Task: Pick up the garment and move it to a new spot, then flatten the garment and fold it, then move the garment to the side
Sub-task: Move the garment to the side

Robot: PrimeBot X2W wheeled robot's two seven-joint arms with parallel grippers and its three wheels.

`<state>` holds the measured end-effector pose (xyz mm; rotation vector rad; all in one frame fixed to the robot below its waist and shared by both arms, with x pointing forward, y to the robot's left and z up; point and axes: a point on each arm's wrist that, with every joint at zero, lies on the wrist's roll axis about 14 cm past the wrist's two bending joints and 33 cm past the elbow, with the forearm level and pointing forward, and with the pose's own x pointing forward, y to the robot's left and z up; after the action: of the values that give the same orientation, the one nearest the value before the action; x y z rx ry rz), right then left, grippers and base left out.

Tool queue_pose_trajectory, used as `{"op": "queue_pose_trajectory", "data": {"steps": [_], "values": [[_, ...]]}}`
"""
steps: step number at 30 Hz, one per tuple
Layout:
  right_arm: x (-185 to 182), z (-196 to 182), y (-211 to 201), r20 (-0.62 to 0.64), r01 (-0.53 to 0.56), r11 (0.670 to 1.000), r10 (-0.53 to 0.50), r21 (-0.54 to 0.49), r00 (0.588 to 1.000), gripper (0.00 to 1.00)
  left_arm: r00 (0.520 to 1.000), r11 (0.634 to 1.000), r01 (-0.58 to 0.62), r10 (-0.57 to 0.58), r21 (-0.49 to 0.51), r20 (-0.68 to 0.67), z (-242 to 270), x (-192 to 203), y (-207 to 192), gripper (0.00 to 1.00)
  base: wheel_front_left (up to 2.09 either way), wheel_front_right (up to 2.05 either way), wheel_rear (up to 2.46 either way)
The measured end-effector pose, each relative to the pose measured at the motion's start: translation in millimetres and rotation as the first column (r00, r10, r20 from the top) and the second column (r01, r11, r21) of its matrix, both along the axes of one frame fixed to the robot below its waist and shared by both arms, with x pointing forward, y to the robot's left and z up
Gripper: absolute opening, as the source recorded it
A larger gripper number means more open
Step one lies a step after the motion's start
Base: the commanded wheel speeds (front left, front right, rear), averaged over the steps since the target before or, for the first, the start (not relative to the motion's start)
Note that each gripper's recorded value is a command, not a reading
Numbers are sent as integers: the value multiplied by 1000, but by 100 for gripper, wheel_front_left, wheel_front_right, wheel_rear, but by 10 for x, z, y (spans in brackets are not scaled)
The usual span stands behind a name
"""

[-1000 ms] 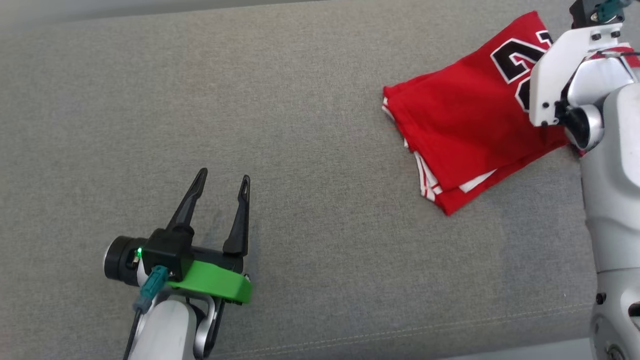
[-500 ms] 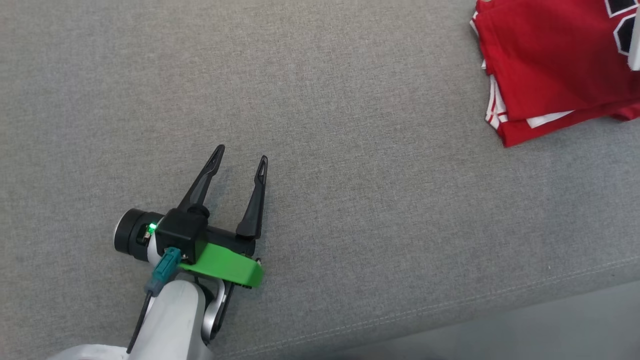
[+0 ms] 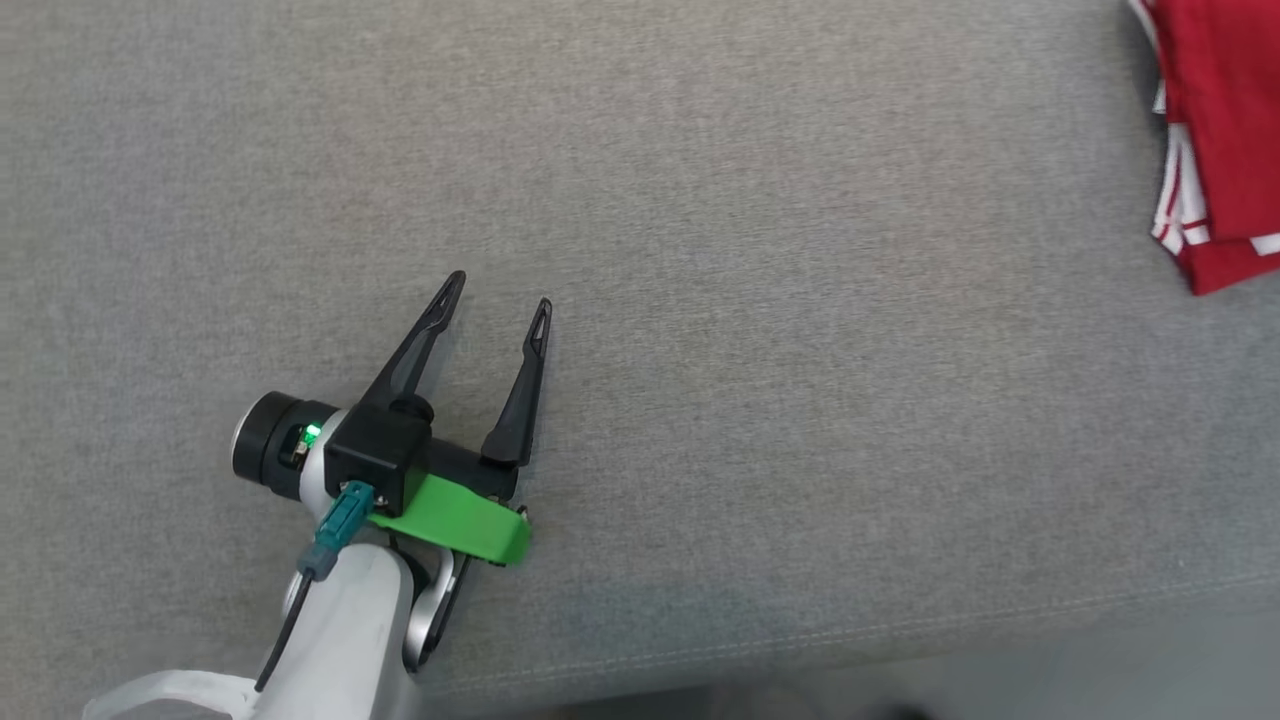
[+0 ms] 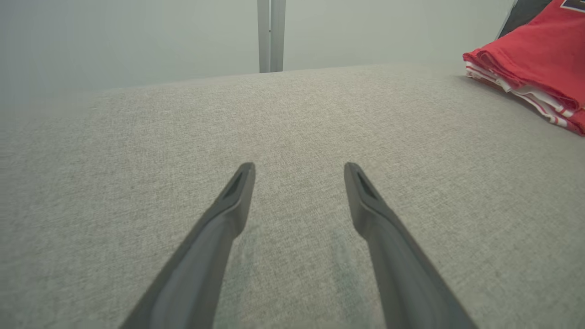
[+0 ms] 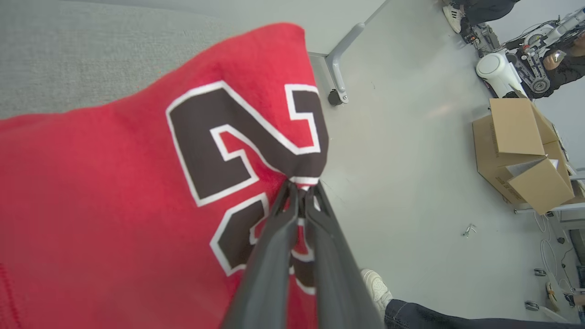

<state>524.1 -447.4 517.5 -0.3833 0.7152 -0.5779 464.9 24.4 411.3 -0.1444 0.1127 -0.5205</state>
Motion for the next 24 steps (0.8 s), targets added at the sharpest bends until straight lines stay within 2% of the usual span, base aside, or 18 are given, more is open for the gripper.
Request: {"op": "queue_pose_trajectory", "data": {"steps": [1, 2, 5, 9, 11, 15, 20, 24], "values": [[-17, -61, -38, -8, 15, 1000, -15, 2, 1000, 0, 1000, 1000, -4, 4, 4, -3, -17, -1, 24, 100, 0, 0, 0], [-33, -177, -85, -27, 23, 1000, -23, -17, 999, 100, 1000, 1000, -10, 10, 12, -8, -50, 0, 66, 100, 0, 0, 0], [-55, -333, -129, -45, 39, 999, -40, -29, 998, 100, 1000, 1000, -9, 10, 30, -5, -75, 1, 106, 100, 0, 0, 0], [-20, -436, -86, -58, 1, 997, -5, -77, 998, 100, 1000, 999, -4, 4, 37, 4, -66, 5, 127, 100, 0, 0, 0], [-23, -464, -50, -42, -5, 998, 2, -64, 999, 100, 1000, 1000, -2, 2, 28, 11, -28, 10, 123, 100, 0, 0, 0], [23, -461, 158, 47, -53, 999, 53, -5, 997, 100, 999, 997, -50, 51, -53, 15, 140, 79, 175, 100, 0, 0, 0], [-3, -356, 270, 141, -90, 996, 87, 13, 986, 100, 995, 993, -90, 92, -77, 25, 257, 93, 264, 100, 0, 0, 0], [-25, -360, 579, 261, -158, 984, 130, 88, 957, 100, 987, 983, -158, 159, -93, 6, 309, 26, 410, 100, 0, 0, 0]]}}
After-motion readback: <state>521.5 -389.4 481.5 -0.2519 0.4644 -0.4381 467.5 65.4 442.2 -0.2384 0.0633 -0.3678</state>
